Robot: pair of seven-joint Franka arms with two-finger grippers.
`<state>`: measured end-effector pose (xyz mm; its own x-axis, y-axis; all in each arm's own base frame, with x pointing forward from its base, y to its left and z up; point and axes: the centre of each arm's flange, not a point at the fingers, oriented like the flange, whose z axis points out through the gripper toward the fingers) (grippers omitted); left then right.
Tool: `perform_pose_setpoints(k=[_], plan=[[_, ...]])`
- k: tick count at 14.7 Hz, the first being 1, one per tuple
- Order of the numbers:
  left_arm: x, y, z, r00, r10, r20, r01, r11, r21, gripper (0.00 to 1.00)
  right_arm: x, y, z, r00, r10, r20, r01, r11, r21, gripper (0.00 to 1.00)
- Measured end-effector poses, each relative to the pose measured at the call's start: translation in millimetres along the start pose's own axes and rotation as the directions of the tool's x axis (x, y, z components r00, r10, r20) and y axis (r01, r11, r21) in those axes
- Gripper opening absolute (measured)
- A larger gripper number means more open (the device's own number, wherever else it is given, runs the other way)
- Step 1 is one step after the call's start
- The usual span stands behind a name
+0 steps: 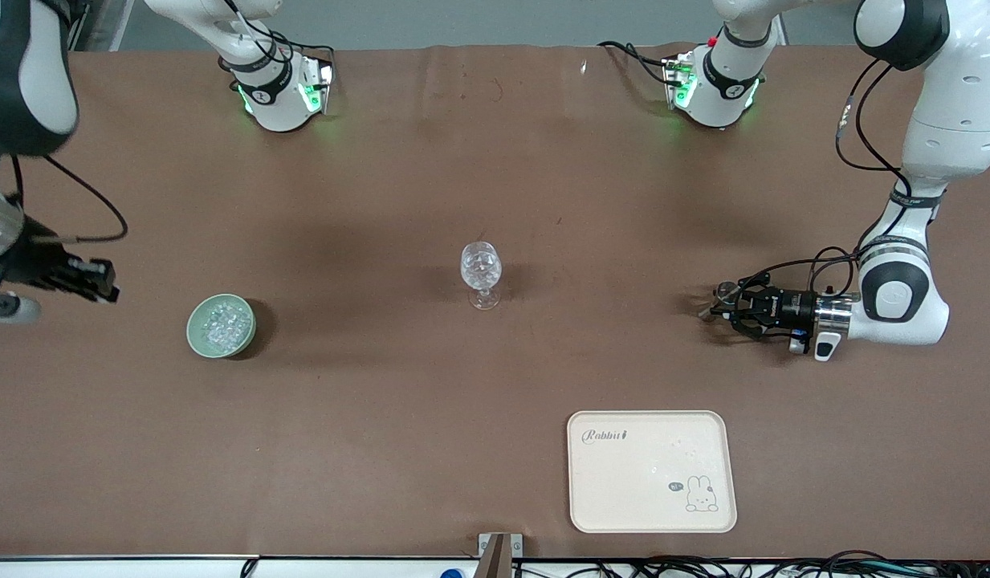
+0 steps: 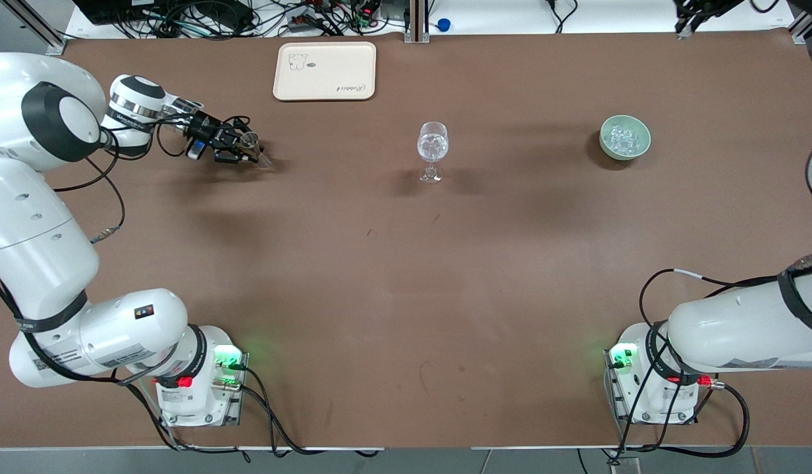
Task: Pour wine and add ice with both arms
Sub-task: 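Lift the jigger with the left gripper while the right gripper lifts ice, then carry the jigger over the wine glass with the left gripper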
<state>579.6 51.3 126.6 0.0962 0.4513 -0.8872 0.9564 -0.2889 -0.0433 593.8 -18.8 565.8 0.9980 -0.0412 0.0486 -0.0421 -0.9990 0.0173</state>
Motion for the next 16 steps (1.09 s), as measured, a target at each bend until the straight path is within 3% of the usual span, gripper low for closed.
perform_pose_setpoints(k=[2, 8, 12, 16], plan=[[-2, 1, 1, 1.0, 0.001, 0.017, -0.001, 1.0, 0.0, 0.2, -22, -4, -32, 1.0, -0.008, 0.007, 0.008, 1.0, 0.001, 0.23], [-25, 19, 4, 0.998, 0.035, 0.054, -0.036, 0.999, 0.004, 0.21, -35, -5, -41, 1.0, -0.009, 0.016, 0.009, 1.0, 0.002, 0.23], [-94, 65, 15, 0.997, 0.007, 0.076, -0.008, 1.0, 0.009, 0.21, -35, -5, -34, 0.999, -0.01, 0.031, 0.01, 1.0, 0.001, 0.23], [-178, 105, 44, 1.0, -0.025, 0.01, 0.025, 1.0, 0.007, 0.21, -35, -4, -32, 1.0, -0.009, 0.029, 0.009, 1.0, 0.001, 0.23]])
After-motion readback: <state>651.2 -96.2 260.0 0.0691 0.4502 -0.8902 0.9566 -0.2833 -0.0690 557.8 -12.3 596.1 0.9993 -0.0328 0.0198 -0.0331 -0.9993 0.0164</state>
